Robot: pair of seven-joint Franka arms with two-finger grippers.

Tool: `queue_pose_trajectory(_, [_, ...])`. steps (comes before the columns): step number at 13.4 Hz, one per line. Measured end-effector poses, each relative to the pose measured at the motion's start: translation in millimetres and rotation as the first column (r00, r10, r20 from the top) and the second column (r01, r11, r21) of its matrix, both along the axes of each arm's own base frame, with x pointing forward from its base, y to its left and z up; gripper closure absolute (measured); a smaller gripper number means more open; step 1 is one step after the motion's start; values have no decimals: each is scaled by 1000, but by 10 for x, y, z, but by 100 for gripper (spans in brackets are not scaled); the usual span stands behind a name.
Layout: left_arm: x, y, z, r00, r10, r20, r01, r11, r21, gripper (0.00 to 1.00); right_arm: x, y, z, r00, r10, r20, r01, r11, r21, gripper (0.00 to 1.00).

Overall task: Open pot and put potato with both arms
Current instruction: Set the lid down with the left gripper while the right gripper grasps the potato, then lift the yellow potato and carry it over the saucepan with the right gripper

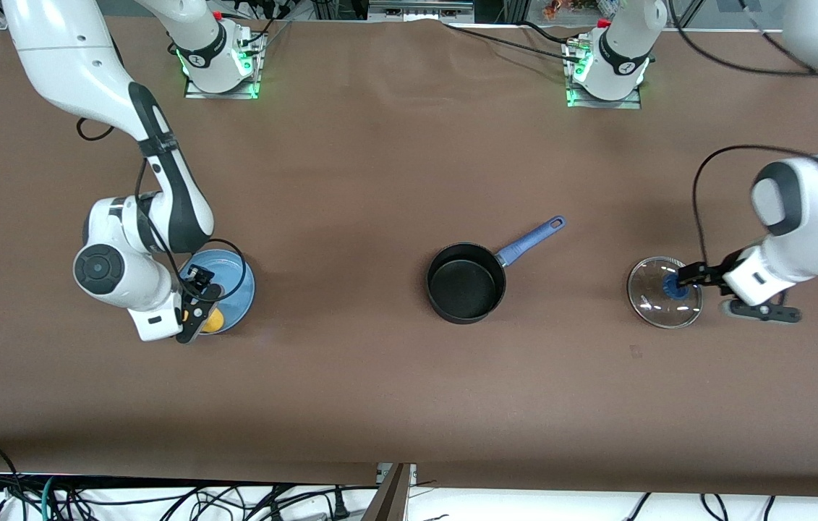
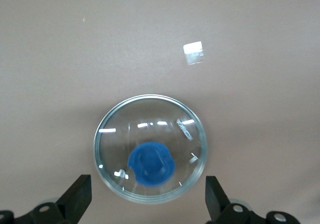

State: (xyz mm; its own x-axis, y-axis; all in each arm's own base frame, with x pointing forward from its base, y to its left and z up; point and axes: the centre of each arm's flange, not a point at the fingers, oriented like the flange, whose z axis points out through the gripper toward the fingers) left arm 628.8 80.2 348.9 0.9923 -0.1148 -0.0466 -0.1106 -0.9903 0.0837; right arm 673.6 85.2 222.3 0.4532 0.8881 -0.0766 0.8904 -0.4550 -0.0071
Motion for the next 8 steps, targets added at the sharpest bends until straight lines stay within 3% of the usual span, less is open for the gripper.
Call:
queue_pose_trajectory(4, [-63, -20, 1145, 998, 24, -52, -24, 1000, -2, 0, 14, 3, -117, 1000, 3, 12, -3, 1000, 2, 3])
queue_pose_trajectory(5, [-115, -29, 1357, 997, 47, -67, -47, 999, 10, 0, 14, 4, -125, 1000, 0, 12, 0, 1000, 5, 12])
queue_pose_trajectory(6, [-176, -51, 1547, 993, 84, -78, -82, 996, 22, 0, 13, 5, -131, 1000, -5, 11, 5, 1000, 10, 12])
queue_pose_trajectory(7, [-244, -101, 1715, 989, 125, -85, -123, 992, 33, 0, 15, 7, -130, 1000, -8, 11, 8, 1000, 14, 19])
queue_pose_trajectory(8, [-303, -189, 1861, 985, 151, -83, -148, 988, 37, 0, 23, 16, -117, 1000, -11, 13, 11, 1000, 18, 32])
